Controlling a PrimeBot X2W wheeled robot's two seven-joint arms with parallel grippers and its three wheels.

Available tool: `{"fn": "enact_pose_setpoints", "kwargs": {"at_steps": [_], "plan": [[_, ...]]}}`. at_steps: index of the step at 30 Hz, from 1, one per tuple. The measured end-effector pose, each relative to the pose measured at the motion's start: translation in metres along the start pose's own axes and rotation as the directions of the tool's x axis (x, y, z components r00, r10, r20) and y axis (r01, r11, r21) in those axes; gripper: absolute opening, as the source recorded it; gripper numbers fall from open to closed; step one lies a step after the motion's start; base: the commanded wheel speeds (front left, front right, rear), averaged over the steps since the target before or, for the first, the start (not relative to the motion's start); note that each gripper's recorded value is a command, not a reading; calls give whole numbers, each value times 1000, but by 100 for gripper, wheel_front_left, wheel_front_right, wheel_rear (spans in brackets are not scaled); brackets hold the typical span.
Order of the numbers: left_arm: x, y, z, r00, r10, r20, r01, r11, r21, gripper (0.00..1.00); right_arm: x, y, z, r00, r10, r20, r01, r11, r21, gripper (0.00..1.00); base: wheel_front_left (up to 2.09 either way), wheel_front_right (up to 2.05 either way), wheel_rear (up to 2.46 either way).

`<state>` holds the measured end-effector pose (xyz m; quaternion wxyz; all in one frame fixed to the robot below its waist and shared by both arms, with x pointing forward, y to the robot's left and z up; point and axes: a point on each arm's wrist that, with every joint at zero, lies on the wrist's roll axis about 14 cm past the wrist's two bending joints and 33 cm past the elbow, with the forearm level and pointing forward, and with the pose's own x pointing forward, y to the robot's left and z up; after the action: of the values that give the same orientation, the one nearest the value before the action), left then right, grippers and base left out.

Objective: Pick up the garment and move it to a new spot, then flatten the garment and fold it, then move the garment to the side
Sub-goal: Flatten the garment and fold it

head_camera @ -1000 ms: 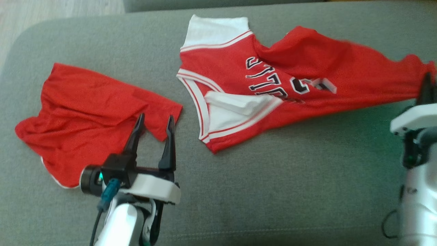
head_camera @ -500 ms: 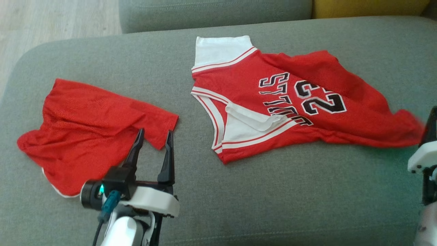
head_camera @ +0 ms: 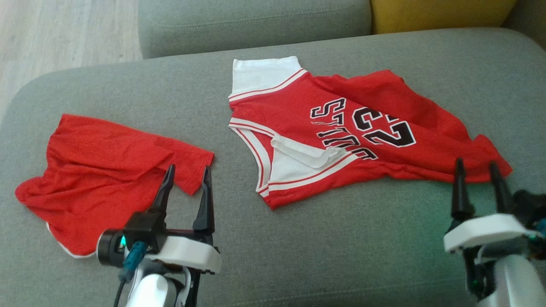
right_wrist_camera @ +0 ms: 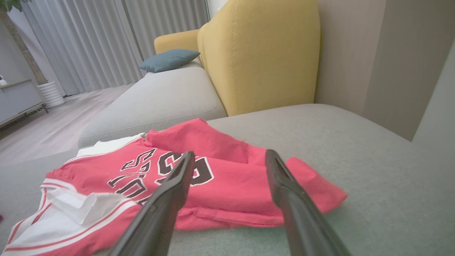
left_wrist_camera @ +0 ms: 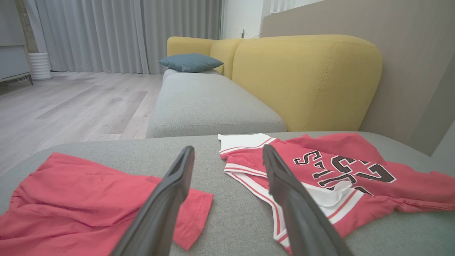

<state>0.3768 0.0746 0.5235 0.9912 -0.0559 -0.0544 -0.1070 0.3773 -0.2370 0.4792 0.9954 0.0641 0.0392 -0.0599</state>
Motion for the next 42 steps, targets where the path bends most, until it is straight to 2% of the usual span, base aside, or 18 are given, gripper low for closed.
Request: {"fn": "enact_pose_setpoints", "kwargs": {"at_steps": [7, 10, 17, 20, 22, 24, 30, 36, 41, 42], "plan": [[-2, 4, -3, 1000, 13, -10, -13, 1000, 0, 100, 0, 30, -7, 996, 89, 1, -89, 996, 2, 100, 0, 0, 0], [-5, 9, -5, 999, 29, -15, -29, 1000, 2, 100, 4, 56, -5, 986, 165, 5, -165, 986, -13, 100, 0, 0, 0], [-12, 24, -10, 996, 79, -37, -79, 997, 2, 100, 19, 124, -21, 933, 351, -81, -356, 932, -62, 100, 0, 0, 0], [-17, 36, -14, 992, 116, -50, -116, 993, 8, 100, 25, 146, -50, 893, 408, -189, -433, 894, -118, 100, 0, 0, 0], [-18, 41, -15, 990, 132, -53, -131, 991, 12, 100, 29, 147, -63, 882, 409, -235, -447, 884, -139, 100, 0, 0, 0], [-18, 45, -15, 988, 144, -54, -143, 990, 16, 100, 36, 143, -74, 880, 391, -269, -438, 888, -140, 100, 0, 0, 0], [-23, 53, -23, 982, 173, -81, -172, 985, 23, 100, 58, 147, -87, 868, 382, -318, -450, 876, -173, 100, 0, 0, 0], [-21, 58, -23, 979, 185, -82, -183, 983, 27, 100, 59, 144, -106, 849, 369, -378, -468, 858, -213, 100, 0, 0, 0], [-20, 59, -26, 977, 192, -90, -191, 981, 22, 100, 59, 141, -114, 844, 360, -399, -468, 857, -217, 100, 0, 0, 0], [-20, 59, -26, 977, 191, -92, -190, 982, 22, 100, 61, 142, -114, 844, 359, -398, -467, 857, -217, 97, 0, 0, 0]]}}
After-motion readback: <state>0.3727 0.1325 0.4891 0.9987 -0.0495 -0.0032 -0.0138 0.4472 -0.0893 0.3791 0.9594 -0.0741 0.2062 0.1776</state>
